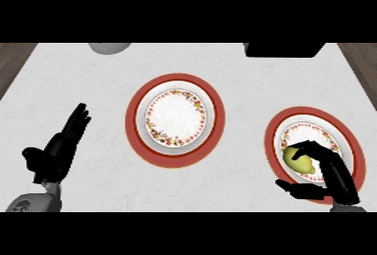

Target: Pick the lemon from the plate and place it in the plate

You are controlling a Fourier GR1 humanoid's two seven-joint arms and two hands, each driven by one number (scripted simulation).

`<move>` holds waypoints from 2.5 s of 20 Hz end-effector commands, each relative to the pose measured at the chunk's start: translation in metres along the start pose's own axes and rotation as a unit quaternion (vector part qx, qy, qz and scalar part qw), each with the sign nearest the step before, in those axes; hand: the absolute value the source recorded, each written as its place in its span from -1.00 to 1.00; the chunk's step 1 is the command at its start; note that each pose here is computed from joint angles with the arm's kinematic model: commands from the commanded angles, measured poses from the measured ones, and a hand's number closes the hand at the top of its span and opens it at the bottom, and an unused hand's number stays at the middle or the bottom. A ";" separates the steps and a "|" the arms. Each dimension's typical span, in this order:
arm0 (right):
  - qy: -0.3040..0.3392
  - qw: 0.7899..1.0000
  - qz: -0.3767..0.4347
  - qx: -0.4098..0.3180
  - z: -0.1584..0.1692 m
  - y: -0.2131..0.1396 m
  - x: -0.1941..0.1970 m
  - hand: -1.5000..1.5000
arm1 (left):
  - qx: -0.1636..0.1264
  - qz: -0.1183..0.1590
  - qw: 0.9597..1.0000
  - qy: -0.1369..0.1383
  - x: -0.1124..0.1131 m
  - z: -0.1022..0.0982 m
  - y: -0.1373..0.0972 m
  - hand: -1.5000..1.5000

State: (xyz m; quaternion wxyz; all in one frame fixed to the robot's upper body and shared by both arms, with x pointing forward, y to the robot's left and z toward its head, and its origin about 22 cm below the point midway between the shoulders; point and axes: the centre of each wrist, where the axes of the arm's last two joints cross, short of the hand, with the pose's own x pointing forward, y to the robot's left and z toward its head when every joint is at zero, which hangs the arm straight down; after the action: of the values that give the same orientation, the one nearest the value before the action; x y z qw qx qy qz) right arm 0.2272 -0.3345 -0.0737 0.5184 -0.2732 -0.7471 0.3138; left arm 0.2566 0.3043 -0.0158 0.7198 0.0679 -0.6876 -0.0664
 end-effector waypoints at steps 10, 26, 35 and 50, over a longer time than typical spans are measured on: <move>0.168 0.973 0.145 0.057 -0.019 -0.035 0.080 1.00 | 0.009 -0.002 1.000 0.007 -0.002 0.015 0.000 0.00; 0.035 0.988 0.133 -0.069 -0.053 -0.105 0.228 1.00 | 0.008 -0.007 1.000 -0.006 0.015 -0.009 0.002 0.00; 0.027 0.991 0.125 -0.037 -0.106 -0.070 0.263 1.00 | -0.003 -0.005 1.000 0.001 0.013 0.007 0.005 0.00; 0.027 0.997 0.071 0.014 -0.207 0.046 0.304 1.00 | -0.006 0.006 1.000 -0.001 -0.006 0.002 -0.016 0.00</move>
State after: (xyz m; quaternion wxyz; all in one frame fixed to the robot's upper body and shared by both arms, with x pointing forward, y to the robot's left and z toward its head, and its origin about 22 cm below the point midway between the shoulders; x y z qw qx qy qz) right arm 0.3056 -0.0641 0.1304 0.5098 -0.3290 -0.7114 0.3546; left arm 0.2547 0.2951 -0.0202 0.7182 0.0652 -0.6895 -0.0681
